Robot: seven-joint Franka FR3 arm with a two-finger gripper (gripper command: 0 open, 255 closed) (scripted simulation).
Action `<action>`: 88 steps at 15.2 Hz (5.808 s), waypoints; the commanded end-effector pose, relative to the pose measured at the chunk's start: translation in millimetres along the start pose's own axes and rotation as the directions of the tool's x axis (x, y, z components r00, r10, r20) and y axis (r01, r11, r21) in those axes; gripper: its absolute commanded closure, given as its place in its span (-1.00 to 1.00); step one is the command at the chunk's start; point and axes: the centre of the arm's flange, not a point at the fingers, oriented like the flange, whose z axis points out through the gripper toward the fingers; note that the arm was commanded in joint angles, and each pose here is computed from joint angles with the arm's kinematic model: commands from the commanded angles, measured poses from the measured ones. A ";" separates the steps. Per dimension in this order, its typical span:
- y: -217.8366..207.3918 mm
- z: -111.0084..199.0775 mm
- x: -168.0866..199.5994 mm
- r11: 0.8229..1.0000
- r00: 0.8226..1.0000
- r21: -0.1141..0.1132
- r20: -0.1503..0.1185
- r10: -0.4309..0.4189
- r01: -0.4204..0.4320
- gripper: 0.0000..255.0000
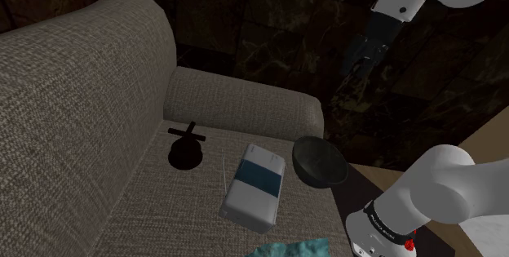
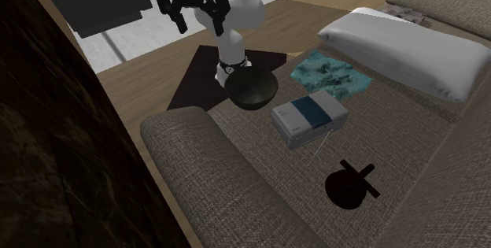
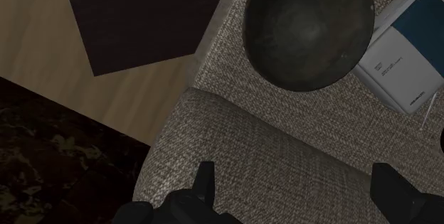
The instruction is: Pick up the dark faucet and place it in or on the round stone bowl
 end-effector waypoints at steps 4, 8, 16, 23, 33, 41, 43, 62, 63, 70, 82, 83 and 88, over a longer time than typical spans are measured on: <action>-34.8 19.4 10.0 1.000 1.000 -0.013 -0.004 -0.013 0.013 -1.00; -81.1 45.9 22.7 0.999 0.999 -0.030 -0.009 -0.031 0.031 -1.00; -172.9 101.0 46.1 0.996 0.998 -0.065 -0.019 -0.067 0.066 -1.00; -252.3 151.6 64.4 0.991 0.995 -0.096 -0.026 -0.098 0.096 -1.00; -363.9 227.7 87.3 0.981 0.989 -0.139 -0.035 -0.144 0.138 -1.00; -413.5 281.0 97.9 0.974 0.986 -0.160 -0.039 -0.165 0.157 -1.00; -411.9 291.4 98.5 0.974 0.986 -0.160 -0.039 -0.165 0.157 -1.00; -409.8 304.8 99.4 0.974 0.986 -0.160 -0.039 -0.165 0.157 1.00; -409.8 304.8 99.4 0.974 0.986 -0.160 -0.039 -0.165 0.157 1.00; -415.1 268.2 98.6 0.974 0.986 -0.160 -0.039 -0.165 0.157 1.00; -424.3 205.6 97.1 0.974 0.986 -0.160 -0.039 -0.165 0.157 1.00; -425.0 200.3 97.0 0.974 0.986 -0.160 -0.039 -0.165 0.157 1.00; -428.8 174.2 96.4 0.974 0.986 -0.160 -0.039 -0.165 0.157 1.00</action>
